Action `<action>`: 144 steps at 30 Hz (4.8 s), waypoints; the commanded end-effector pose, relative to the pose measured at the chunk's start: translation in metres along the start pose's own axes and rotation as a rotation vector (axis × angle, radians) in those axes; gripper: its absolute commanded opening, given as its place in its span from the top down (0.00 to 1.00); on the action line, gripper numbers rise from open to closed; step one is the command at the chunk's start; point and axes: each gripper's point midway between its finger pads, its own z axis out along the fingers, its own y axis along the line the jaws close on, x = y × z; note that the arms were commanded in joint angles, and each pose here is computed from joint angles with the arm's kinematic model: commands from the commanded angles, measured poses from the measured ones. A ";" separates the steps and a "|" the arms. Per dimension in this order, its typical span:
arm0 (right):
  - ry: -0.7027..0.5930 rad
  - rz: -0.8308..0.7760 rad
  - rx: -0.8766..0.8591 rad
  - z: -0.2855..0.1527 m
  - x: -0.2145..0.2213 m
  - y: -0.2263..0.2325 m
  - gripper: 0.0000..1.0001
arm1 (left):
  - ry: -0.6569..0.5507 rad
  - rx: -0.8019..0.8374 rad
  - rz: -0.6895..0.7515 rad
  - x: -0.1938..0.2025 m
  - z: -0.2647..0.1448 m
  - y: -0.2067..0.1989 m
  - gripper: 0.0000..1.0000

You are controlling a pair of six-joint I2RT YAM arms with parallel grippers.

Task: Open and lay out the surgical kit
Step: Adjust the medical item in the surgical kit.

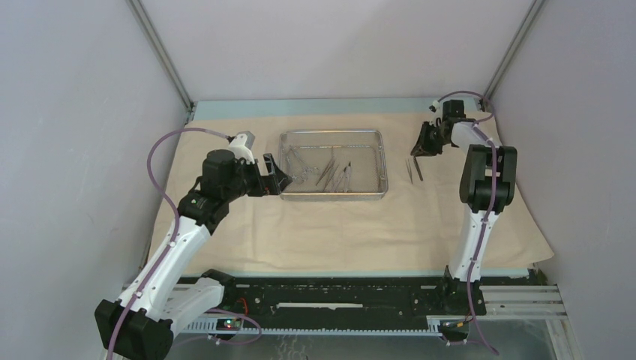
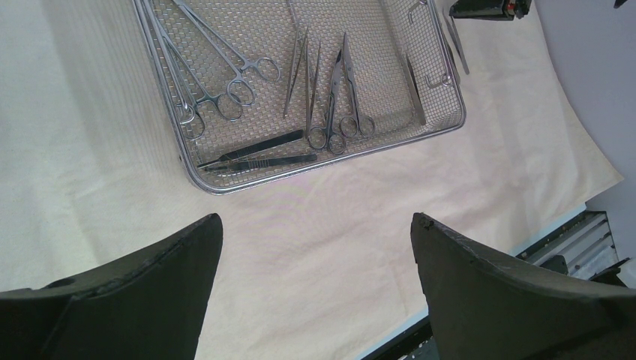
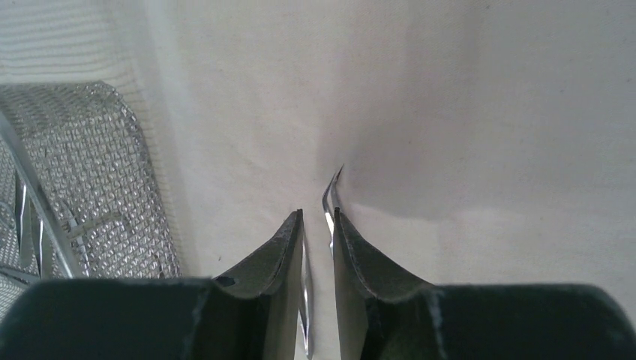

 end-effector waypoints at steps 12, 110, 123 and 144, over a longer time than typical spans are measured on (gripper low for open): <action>0.010 -0.037 0.032 0.006 -0.016 -0.004 0.71 | -0.038 0.023 0.008 -0.013 -0.001 -0.005 0.00; -0.123 -0.297 0.857 0.004 -0.012 0.008 0.87 | -0.041 0.016 0.007 -0.012 -0.001 -0.004 0.00; -0.113 -0.300 0.849 0.006 -0.012 0.011 0.87 | -0.042 0.017 0.007 -0.013 -0.002 -0.004 0.00; -0.097 -0.336 0.996 0.000 -0.021 -0.005 0.96 | -0.041 0.013 0.008 -0.012 -0.001 -0.003 0.00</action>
